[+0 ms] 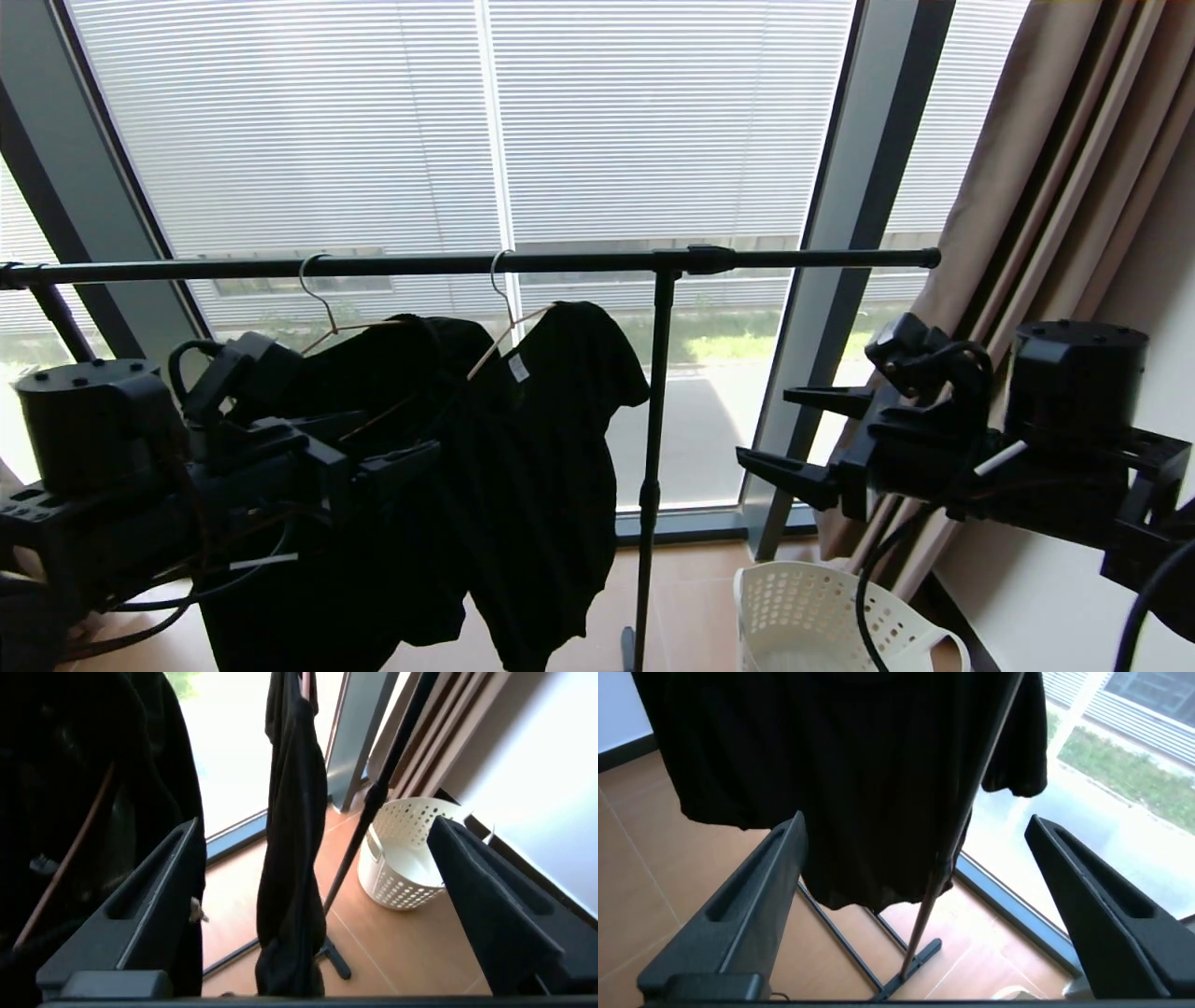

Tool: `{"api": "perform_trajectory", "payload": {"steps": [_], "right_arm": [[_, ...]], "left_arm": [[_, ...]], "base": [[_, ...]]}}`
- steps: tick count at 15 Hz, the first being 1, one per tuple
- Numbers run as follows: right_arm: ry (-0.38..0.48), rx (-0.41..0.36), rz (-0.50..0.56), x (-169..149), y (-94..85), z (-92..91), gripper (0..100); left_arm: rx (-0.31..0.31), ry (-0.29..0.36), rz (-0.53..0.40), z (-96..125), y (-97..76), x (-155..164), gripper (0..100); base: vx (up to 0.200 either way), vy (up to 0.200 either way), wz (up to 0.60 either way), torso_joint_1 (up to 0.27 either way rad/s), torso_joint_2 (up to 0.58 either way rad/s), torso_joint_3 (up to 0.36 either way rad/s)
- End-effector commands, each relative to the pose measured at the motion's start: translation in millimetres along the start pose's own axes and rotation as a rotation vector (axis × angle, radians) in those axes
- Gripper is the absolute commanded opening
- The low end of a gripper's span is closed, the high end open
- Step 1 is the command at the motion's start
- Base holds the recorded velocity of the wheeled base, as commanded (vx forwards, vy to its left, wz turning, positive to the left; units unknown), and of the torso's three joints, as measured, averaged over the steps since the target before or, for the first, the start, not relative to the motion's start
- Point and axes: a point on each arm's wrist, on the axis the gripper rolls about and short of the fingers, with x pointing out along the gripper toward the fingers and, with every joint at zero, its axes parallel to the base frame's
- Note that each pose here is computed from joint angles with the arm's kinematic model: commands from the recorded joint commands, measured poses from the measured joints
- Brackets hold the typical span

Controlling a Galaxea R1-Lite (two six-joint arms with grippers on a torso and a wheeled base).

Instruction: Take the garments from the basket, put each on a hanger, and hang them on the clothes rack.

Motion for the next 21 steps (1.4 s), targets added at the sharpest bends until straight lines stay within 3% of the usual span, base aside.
{"api": "perform_trajectory", "payload": {"steps": [1, 7, 14, 17, 19, 21], "right_arm": [[-0.017, -0.01, -0.044, -38, 17.1, -5.7, 100], [-0.032, -0.032, -0.1, -107, 55.3, -32.3, 100], [0.021, -0.015, -0.171, -178, 89.9, -78.8, 100], [0.062, -0.003, -0.203, -204, 102.2, -111.9, 100], [0.037, 0.007, -0.273, -215, 108.2, -132.4, 100], [-0.009, 0.016, -0.355, -222, 112.4, -140.3, 100]], "left_arm": [[0.01, -0.029, 0.011, -2, -15.4, -39, 100], [-0.01, 0.019, 0.033, -31, -46.9, -109, 100], [-0.021, 0.053, 0.08, -100, -86.5, -194, 100], [-0.009, 0.019, 0.13, -118, -94.3, -212, 100], [-0.019, 0.016, 0.162, -117, -95.1, -212, 100], [-0.02, 0.006, 0.195, -117, -95.8, -212, 100]], "base": [[0.0, 0.0, 0.0, 0.0, 0.0, 0.0], [0.0, 0.0, 0.0, 0.0, 0.0, 0.0], [0.0, 0.0, 0.0, 0.0, 0.0, 0.0], [0.0, 0.0, 0.0, 0.0, 0.0, 0.0], [0.0, 0.0, 0.0, 0.0, 0.0, 0.0], [0.0, 0.0, 0.0, 0.0, 0.0, 0.0]]}}
